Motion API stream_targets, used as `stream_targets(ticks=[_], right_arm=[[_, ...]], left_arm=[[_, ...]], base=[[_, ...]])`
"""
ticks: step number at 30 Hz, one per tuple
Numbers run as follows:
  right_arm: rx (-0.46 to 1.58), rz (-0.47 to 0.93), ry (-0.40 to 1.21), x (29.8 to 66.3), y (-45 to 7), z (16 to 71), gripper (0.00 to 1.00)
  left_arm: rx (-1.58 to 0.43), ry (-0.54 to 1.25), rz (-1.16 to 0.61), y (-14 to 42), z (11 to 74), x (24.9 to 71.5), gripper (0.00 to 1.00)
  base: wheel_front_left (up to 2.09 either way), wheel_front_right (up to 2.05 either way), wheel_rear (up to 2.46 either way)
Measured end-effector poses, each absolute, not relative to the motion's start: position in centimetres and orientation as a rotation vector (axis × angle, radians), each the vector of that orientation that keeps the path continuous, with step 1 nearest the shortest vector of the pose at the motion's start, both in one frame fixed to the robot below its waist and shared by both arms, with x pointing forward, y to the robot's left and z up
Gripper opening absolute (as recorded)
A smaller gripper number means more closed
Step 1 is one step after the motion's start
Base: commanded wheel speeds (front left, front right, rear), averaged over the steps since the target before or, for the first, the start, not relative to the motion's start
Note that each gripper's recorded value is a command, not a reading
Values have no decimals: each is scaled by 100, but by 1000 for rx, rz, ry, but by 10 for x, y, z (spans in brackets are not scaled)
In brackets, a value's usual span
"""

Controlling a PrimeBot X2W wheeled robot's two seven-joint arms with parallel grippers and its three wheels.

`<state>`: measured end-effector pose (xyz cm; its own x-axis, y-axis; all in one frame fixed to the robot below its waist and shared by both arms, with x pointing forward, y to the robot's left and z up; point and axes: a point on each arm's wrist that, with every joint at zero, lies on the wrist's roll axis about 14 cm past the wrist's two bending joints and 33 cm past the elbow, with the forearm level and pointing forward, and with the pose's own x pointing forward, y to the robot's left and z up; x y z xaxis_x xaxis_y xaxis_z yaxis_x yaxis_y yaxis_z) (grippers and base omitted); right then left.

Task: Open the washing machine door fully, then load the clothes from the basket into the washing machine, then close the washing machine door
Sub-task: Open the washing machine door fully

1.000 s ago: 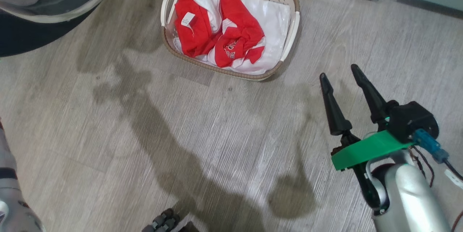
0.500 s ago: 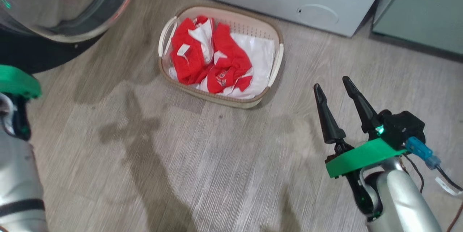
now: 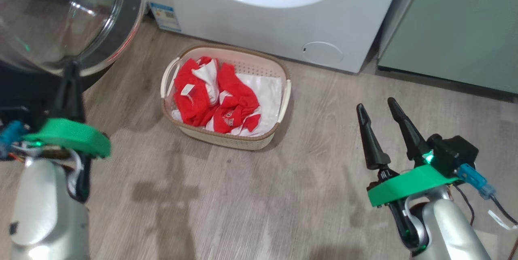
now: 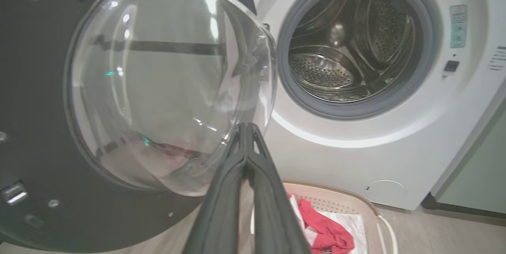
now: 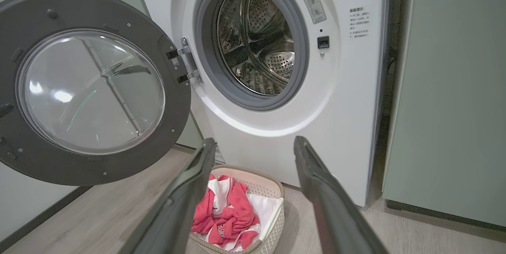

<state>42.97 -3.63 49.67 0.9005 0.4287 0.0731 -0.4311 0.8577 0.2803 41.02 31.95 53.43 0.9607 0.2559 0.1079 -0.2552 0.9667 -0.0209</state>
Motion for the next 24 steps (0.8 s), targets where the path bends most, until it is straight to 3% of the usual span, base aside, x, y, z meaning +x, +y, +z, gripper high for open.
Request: stream_targets(ticks=[24], right_arm=[[270, 110, -143, 398, -160, 528, 100]], left_arm=[[-97, -151, -121, 157, 529, 392, 0]], base=[[0, 0, 0]])
